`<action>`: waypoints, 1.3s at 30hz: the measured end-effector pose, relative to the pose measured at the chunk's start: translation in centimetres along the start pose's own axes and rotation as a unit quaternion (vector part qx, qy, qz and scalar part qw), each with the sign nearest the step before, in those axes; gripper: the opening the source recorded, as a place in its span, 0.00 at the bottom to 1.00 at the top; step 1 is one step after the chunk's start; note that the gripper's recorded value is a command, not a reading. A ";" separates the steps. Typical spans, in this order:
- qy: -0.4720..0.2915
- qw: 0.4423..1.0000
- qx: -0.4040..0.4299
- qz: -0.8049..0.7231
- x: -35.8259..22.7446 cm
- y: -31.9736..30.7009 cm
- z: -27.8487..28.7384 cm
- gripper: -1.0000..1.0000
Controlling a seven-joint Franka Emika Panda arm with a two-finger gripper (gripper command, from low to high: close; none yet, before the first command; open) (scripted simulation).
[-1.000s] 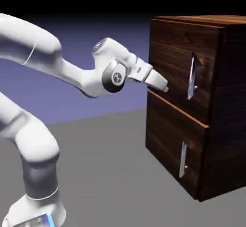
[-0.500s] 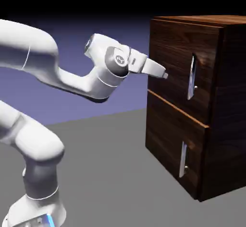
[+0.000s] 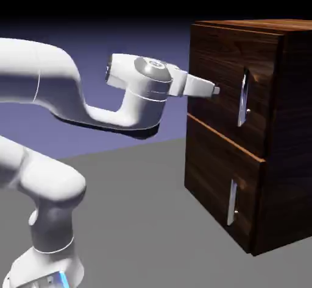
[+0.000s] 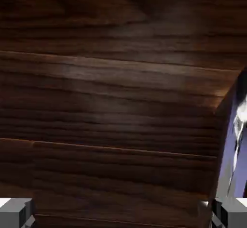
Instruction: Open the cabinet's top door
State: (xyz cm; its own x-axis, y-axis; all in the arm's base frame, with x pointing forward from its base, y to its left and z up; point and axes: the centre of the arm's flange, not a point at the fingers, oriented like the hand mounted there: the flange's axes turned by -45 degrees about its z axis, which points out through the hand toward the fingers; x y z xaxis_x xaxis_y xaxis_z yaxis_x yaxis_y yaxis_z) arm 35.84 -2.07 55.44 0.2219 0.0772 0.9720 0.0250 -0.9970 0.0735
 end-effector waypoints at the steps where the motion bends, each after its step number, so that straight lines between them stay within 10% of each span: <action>1: 0.006 1.000 0.000 0.002 -0.1 0.3 0.1 0.50; 25: 0.113 0.993 0.015 0.036 -3.0 7.1 7.3 0.50; 26: 0.113 0.993 0.015 0.035 -2.8 7.1 8.2 0.00; 39: 0.109 0.990 -0.082 0.046 -4.1 3.7 1.2 0.00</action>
State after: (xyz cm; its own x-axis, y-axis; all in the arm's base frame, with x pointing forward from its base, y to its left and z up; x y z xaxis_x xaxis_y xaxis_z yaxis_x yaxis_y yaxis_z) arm 36.24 -6.03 51.47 -0.0002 0.0009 1.0000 -0.1480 -0.9890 0.0008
